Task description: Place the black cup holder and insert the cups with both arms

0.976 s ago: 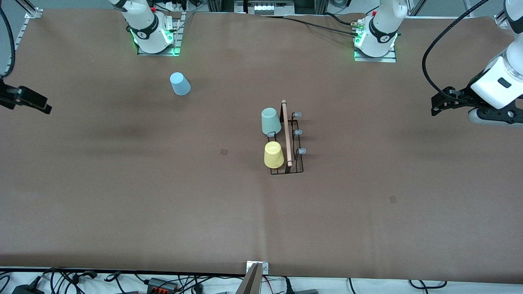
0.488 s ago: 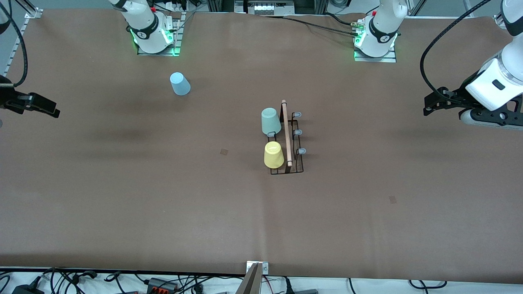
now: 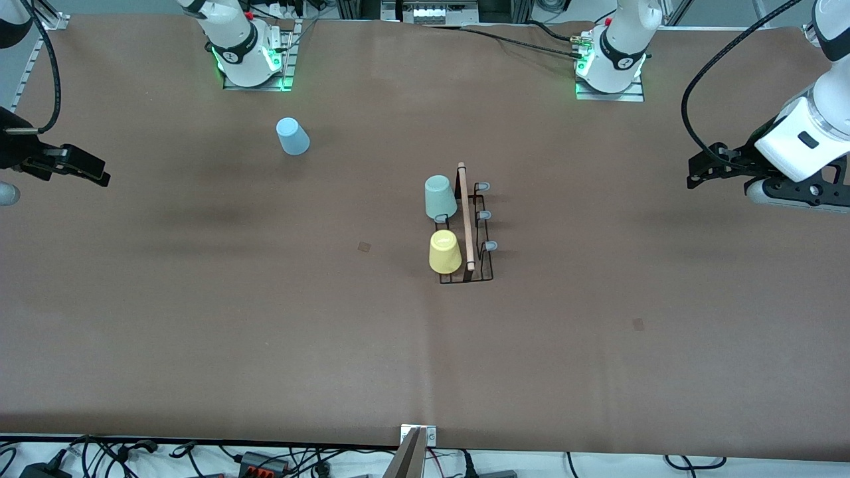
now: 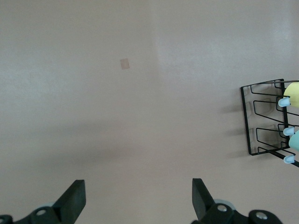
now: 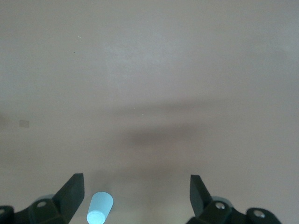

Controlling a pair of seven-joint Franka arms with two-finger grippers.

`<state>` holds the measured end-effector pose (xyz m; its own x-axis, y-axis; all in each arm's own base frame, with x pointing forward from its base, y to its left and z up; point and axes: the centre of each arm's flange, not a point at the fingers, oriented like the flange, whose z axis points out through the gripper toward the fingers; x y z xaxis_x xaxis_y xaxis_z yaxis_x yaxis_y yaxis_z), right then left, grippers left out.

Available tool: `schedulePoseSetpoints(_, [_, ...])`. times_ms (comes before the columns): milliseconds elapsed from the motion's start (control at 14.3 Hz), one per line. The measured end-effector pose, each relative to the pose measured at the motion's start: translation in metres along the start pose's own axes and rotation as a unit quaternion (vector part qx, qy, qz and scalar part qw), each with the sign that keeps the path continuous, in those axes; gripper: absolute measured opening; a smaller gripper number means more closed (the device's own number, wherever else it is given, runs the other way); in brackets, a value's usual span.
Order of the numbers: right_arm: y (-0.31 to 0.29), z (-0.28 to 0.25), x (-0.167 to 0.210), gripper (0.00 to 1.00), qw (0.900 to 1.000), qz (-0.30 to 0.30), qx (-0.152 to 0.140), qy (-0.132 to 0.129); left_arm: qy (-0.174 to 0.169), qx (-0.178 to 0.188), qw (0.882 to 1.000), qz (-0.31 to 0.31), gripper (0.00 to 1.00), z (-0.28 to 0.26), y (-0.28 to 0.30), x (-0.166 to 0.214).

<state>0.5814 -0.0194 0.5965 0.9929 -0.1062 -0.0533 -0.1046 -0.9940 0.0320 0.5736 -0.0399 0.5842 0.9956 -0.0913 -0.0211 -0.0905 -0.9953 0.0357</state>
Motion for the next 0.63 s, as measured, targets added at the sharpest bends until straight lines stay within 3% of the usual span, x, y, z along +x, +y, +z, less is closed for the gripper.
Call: schedulePoseSetpoints(627, [0.0128, -0.0001, -0.0014, 1.00, 1.000, 0.011, 0.001, -0.005, 0.000, 0.000, 1.000, 0.001, 1.00, 0.0004, 0.0007, 0.0002])
